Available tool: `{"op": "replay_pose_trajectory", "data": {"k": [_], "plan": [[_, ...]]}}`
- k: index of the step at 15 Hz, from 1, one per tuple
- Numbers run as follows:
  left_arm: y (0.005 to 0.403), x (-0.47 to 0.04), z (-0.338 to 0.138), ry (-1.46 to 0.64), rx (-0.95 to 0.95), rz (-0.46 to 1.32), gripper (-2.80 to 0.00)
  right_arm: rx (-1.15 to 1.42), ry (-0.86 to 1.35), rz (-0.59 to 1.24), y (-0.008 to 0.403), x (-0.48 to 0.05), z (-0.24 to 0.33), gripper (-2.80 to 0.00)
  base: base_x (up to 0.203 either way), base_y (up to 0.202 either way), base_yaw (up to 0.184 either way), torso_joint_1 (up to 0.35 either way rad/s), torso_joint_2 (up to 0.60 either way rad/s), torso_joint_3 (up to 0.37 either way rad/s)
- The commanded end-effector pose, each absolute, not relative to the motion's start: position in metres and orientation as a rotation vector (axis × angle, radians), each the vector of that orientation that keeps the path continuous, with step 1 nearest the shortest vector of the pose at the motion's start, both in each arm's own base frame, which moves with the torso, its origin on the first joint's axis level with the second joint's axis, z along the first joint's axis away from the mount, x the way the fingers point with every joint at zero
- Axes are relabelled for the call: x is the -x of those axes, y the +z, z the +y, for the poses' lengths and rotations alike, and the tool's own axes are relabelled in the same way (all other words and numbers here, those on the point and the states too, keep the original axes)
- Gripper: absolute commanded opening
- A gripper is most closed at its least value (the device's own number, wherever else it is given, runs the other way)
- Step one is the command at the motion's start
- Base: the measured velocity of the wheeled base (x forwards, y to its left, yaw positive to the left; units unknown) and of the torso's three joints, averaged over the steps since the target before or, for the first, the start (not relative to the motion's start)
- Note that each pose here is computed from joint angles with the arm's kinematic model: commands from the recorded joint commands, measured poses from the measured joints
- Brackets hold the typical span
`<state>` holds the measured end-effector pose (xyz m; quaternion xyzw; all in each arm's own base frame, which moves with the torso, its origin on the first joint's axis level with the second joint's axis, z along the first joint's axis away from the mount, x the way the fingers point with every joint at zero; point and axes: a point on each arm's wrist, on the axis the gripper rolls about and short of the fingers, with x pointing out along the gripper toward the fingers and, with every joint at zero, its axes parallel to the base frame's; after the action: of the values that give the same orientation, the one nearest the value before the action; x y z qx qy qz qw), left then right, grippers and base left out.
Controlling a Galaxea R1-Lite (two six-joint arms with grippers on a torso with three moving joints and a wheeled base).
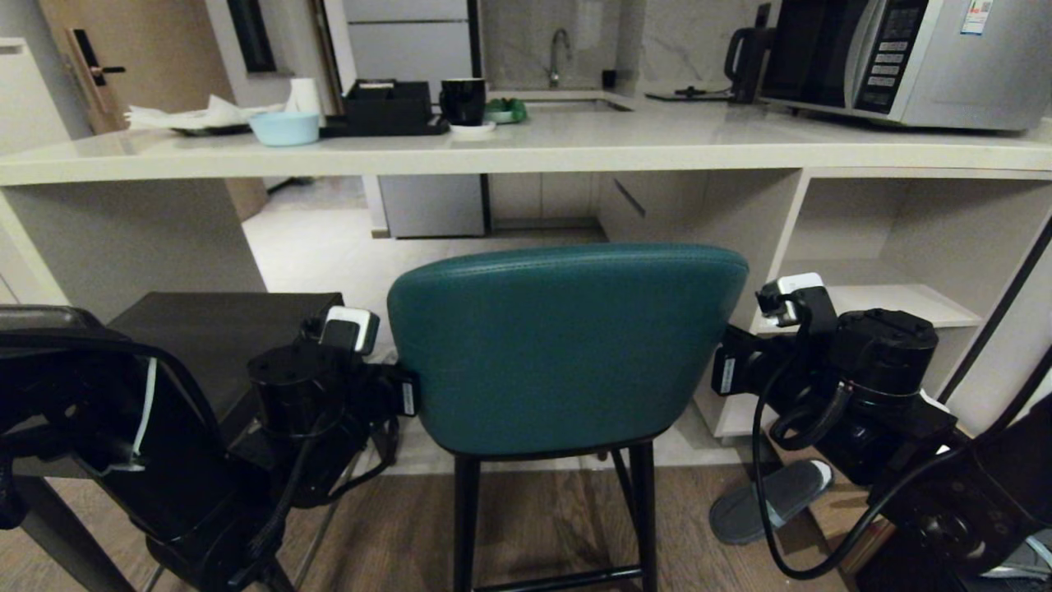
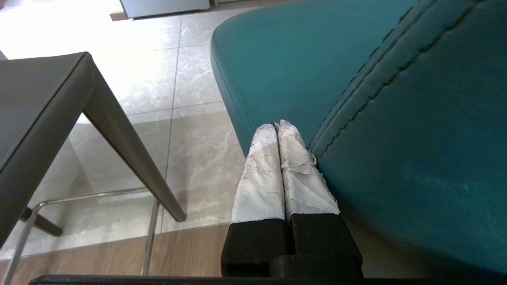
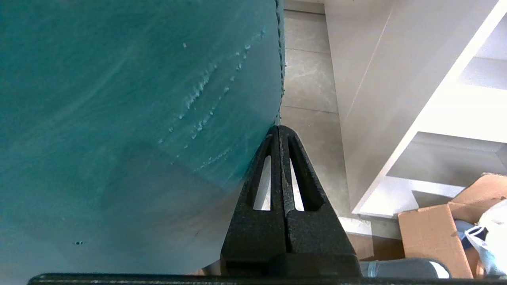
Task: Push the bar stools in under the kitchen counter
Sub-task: Push the blue chair back under the dining table
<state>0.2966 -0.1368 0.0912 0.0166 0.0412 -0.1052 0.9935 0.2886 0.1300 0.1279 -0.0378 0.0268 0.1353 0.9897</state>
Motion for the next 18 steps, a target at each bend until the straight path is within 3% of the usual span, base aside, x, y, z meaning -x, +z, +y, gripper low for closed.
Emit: {"op": "replay_pose_trajectory", "data": {"k": [1, 18], "plan": [[0.096, -0.296, -0.136, -0.204, -0.026, 0.059, -2.8, 0.072, 0.274, 0.042, 0.129, -0.289, 0.131, -2.8, 0.0, 0.0, 0.0, 0.0, 0.0, 0.0], [0.106, -0.319, -0.144, -0.198, -0.112, 0.034, -2.8, 0.074, 0.254, 0.072, 0.119, -0.294, 0.124, -2.8, 0.0, 0.0, 0.0, 0.0, 0.0, 0.0]]}}
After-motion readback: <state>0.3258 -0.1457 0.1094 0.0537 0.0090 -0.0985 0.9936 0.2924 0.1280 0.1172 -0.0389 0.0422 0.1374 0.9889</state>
